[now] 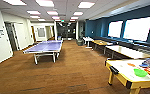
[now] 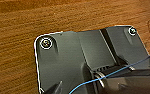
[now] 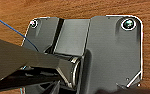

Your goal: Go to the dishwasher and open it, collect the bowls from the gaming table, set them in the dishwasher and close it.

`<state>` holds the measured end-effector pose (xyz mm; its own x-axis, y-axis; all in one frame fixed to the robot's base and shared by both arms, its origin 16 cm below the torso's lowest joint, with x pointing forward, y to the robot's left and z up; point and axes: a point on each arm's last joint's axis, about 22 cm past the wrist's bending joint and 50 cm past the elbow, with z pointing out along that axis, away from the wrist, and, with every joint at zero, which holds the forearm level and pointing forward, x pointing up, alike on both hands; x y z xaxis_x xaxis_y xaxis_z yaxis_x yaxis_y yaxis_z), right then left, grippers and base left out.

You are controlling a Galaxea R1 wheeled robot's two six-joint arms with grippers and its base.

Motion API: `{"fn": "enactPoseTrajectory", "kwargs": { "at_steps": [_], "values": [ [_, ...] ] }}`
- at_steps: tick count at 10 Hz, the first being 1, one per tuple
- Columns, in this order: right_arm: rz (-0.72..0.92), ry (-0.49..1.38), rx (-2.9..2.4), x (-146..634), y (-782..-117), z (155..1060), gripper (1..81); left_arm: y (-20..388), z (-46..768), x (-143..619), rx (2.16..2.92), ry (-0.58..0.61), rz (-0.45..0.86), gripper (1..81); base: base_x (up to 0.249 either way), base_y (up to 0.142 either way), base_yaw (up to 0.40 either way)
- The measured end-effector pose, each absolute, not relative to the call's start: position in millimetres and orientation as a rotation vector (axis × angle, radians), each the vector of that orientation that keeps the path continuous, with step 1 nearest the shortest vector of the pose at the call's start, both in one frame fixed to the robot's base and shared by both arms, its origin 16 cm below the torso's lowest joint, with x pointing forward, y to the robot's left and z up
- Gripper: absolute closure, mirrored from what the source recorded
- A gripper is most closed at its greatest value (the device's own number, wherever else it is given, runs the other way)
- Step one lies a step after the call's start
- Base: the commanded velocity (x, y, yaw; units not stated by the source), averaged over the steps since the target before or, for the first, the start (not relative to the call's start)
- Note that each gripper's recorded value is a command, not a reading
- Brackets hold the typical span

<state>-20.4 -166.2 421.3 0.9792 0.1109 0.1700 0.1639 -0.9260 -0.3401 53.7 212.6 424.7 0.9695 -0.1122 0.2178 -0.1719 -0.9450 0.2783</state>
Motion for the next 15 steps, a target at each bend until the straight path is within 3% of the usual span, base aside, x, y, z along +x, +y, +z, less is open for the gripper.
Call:
{"fn": "enactPoseTrajectory", "kwargs": {
  "at_steps": [15],
  "values": [
    [-0.206,-0.198,-2.765,-23,-163,421,1.0,211,424,53,2.82,-0.213,0.275,1.0,0.0,0.0,-0.386]
  ]
}}
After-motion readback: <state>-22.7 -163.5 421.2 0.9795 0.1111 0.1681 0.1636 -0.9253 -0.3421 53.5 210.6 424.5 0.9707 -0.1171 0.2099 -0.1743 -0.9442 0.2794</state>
